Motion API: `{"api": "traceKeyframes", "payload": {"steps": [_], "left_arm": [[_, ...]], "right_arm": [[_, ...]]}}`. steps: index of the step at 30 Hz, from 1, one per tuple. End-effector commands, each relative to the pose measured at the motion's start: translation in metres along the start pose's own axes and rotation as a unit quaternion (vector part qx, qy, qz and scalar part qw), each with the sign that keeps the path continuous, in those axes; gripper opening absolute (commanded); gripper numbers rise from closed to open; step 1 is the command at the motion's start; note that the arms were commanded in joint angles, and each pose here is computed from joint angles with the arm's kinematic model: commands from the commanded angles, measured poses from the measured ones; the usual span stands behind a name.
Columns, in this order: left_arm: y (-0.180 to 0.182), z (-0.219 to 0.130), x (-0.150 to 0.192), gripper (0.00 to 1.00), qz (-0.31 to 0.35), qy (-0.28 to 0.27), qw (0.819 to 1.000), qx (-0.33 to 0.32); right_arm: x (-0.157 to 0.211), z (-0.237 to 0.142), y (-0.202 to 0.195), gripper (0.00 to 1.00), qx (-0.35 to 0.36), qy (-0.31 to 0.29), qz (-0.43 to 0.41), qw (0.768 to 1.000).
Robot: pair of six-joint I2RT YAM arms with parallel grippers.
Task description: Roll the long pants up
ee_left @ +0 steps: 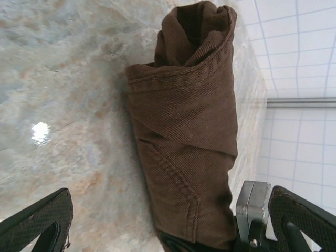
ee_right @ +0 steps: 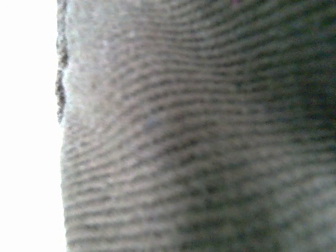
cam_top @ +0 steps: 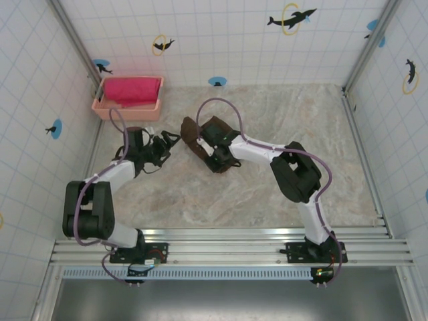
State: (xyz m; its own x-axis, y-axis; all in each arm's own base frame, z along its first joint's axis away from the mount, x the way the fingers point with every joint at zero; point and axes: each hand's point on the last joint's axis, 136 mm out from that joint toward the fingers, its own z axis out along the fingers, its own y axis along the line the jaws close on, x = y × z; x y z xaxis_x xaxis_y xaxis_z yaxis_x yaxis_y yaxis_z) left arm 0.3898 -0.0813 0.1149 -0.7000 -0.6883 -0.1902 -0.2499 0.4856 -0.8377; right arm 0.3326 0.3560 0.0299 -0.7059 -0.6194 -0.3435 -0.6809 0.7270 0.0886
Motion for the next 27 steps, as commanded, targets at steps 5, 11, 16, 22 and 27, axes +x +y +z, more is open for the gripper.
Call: {"api": "traceKeyframes", "payload": {"steps": [5,11,16,22,27], "left_arm": [[-0.025,0.034,-0.006,0.97,0.020,0.000,0.998,0.061],[-0.003,0.056,-0.003,0.98,0.021,0.022,0.999,0.032],[0.010,0.070,-0.004,0.97,0.025,0.019,0.999,0.027],[0.024,0.083,-0.010,0.97,0.015,-0.005,0.999,0.041],[0.030,0.089,-0.014,0.97,0.017,-0.014,0.999,0.040]], "right_arm": [[0.092,0.056,0.016,0.00,-0.055,0.158,0.034,0.985],[0.088,0.053,0.018,0.00,-0.061,0.154,0.039,0.985],[0.087,0.050,0.024,0.00,-0.076,0.154,0.036,0.985],[0.092,0.049,0.028,0.00,-0.083,0.163,0.030,0.983],[0.092,0.047,0.033,0.00,-0.094,0.165,0.027,0.981]]}}
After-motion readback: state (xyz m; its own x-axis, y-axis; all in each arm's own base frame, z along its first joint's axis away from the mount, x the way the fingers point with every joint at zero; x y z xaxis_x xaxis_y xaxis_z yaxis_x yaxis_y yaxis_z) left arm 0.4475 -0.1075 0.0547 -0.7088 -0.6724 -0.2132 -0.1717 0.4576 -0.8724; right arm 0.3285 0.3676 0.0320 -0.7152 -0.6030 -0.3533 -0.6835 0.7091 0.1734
